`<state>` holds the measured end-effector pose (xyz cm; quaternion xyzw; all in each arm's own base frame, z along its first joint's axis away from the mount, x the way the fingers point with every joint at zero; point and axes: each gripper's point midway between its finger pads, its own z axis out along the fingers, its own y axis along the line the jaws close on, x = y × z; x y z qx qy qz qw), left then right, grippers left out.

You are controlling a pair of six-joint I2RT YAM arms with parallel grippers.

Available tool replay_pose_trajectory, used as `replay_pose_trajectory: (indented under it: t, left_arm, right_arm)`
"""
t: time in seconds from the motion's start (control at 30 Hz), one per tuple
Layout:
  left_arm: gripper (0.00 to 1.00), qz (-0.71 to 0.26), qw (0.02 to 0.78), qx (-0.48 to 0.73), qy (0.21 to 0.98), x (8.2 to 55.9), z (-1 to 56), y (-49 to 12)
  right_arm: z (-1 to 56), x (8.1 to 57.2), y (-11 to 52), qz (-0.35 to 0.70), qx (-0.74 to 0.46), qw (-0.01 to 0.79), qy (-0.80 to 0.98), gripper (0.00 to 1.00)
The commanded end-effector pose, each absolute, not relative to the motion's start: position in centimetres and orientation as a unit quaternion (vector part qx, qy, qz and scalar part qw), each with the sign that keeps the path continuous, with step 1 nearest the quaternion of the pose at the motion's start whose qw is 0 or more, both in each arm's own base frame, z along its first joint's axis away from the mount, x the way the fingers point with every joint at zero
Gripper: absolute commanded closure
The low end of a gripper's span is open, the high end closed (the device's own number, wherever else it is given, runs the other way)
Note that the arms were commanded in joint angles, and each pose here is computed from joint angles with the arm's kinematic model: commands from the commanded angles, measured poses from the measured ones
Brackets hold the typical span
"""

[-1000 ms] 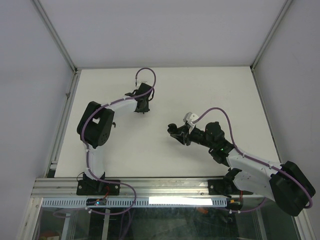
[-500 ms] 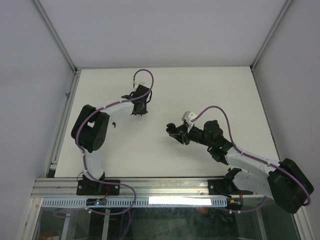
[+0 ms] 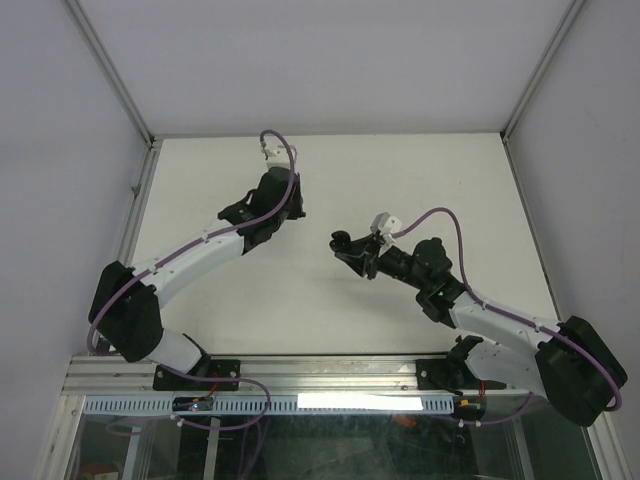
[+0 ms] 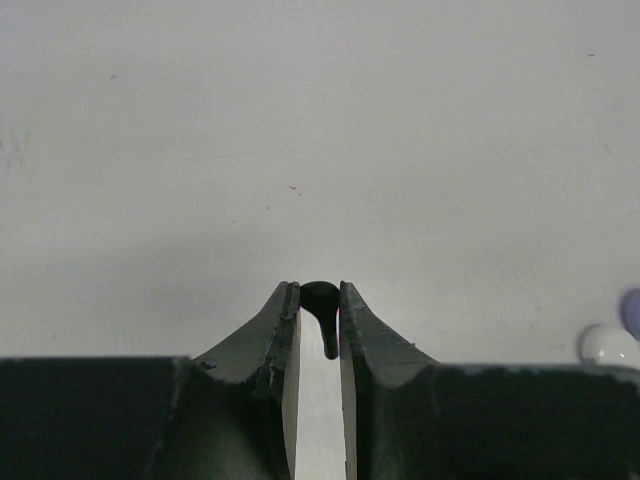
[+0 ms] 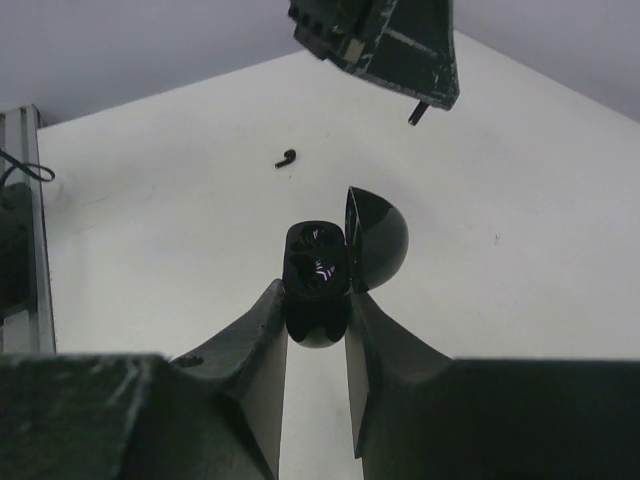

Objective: Insert the wireless bluetooth earbuds into the charging case
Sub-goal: Pick up the earbud from the center of the board, then place the earbud in the charging case.

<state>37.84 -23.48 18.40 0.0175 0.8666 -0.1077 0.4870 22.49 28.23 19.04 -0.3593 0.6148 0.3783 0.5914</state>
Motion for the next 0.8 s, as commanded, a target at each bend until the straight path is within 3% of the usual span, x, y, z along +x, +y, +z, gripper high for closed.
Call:
replay_pose_trajectory:
  t: [0.0,0.47,0.77]
  left_arm:
    - [0.90,-0.154,0.559,0.020,0.815,35.7,24.6,-24.5]
    - [0.90,-0.304,0.627,0.057,0.715,27.9,33.0,-26.9]
    - [0.91,-0.360,0.646,0.070,0.670,24.9,34.0,-29.0]
  right_arm:
    - [24.5,23.0,28.6,0.399,-0.330,0.658,0.548,1.00]
    - [27.9,23.0,29.2,0.409,-0.334,0.686,0.500,1.00]
    - [28.8,22.8,29.6,0.426,-0.331,0.687,0.487,1.00]
